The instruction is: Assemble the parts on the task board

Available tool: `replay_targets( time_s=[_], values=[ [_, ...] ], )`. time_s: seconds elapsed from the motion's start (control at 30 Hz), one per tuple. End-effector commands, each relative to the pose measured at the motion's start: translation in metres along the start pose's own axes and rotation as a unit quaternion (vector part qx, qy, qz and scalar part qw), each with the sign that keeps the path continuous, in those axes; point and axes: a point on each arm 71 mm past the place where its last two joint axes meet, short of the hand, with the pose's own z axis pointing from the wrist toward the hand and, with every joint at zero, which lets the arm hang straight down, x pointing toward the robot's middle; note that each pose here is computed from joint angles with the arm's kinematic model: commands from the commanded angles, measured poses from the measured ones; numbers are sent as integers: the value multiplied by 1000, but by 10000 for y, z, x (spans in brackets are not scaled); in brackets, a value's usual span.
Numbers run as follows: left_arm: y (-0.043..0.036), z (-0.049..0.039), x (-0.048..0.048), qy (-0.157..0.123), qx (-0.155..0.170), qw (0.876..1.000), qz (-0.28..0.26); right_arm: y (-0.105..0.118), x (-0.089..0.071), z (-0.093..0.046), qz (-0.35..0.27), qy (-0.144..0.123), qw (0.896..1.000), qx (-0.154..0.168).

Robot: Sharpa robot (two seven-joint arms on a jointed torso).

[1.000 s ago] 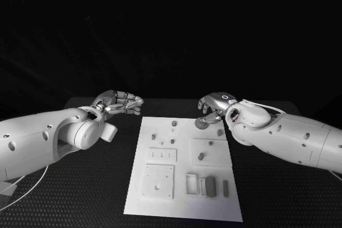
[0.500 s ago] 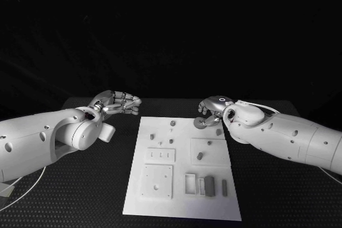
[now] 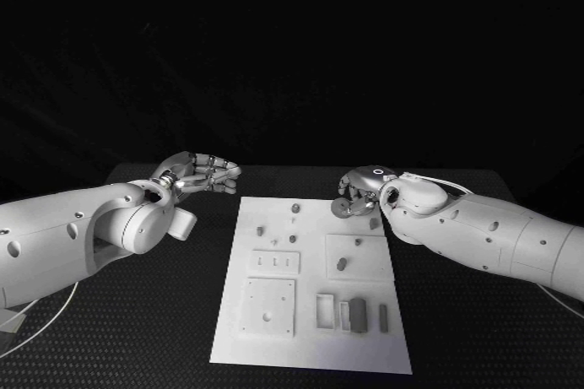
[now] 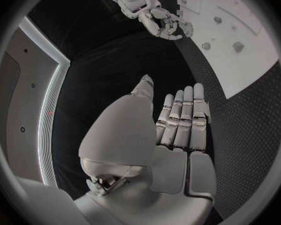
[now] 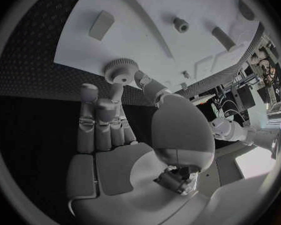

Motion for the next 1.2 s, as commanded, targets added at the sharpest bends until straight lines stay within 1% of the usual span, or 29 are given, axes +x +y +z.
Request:
replay_targets(
  time_s=[0.03, 0.27, 0.63, 0.9, 1.2],
  values=[
    [-22, 5, 18, 5, 7, 1000, 0, 21, 34, 8, -4, 9, 1000, -7],
    [-22, 5, 19, 5, 7, 1000, 0, 23, 59, 20, -4, 11, 1000, -6],
    [-22, 3, 22, 6, 7, 1000, 0, -12, 131, 42, -5, 21, 1000, 3],
    [-24, -2, 33, 8, 7, 1000, -1, -26, 141, 50, -6, 24, 1000, 5],
    [-25, -14, 39, 9, 6, 1000, -1, -35, 180, 63, -8, 34, 999, 7]
  ],
)
